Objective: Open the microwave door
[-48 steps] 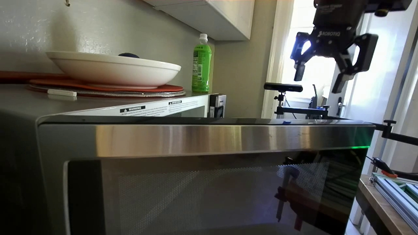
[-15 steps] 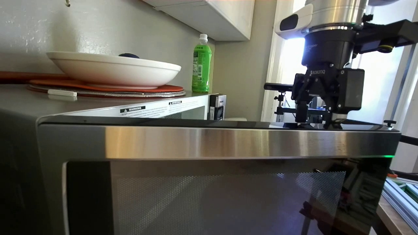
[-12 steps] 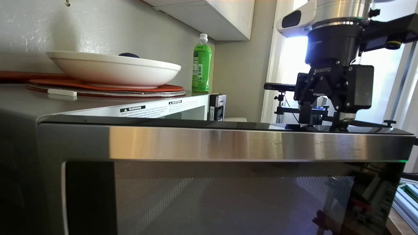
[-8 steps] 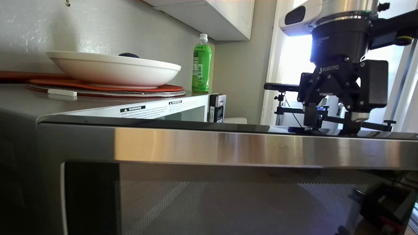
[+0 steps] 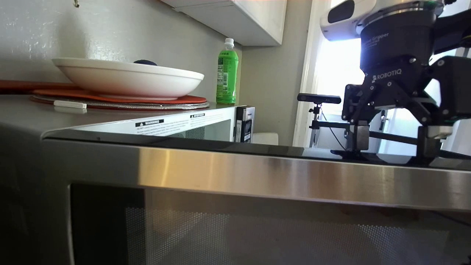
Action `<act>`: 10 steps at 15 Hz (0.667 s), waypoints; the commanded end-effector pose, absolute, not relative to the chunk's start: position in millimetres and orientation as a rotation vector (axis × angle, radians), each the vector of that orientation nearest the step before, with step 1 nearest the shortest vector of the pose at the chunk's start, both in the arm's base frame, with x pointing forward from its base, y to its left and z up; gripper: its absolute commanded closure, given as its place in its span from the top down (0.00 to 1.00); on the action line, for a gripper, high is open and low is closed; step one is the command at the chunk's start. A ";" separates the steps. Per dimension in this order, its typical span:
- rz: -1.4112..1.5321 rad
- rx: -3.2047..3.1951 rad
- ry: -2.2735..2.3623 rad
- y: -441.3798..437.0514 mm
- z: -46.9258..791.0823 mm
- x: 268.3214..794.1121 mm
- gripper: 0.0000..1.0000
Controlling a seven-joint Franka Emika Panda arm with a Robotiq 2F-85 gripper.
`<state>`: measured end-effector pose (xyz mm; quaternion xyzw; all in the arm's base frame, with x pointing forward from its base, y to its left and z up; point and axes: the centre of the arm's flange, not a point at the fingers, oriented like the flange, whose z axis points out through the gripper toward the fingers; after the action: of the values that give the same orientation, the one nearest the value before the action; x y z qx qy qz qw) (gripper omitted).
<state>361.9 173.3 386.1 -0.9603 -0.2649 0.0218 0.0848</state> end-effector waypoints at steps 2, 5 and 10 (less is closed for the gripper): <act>0.120 -2.746 -0.834 172.7 384.4 361.9 1.00; 0.094 -2.868 -0.892 164.1 384.8 362.8 1.00; 0.090 -3.146 -1.061 123.6 388.2 374.3 1.00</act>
<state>372.1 137.9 383.3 -0.9467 -0.3200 0.0320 -0.0197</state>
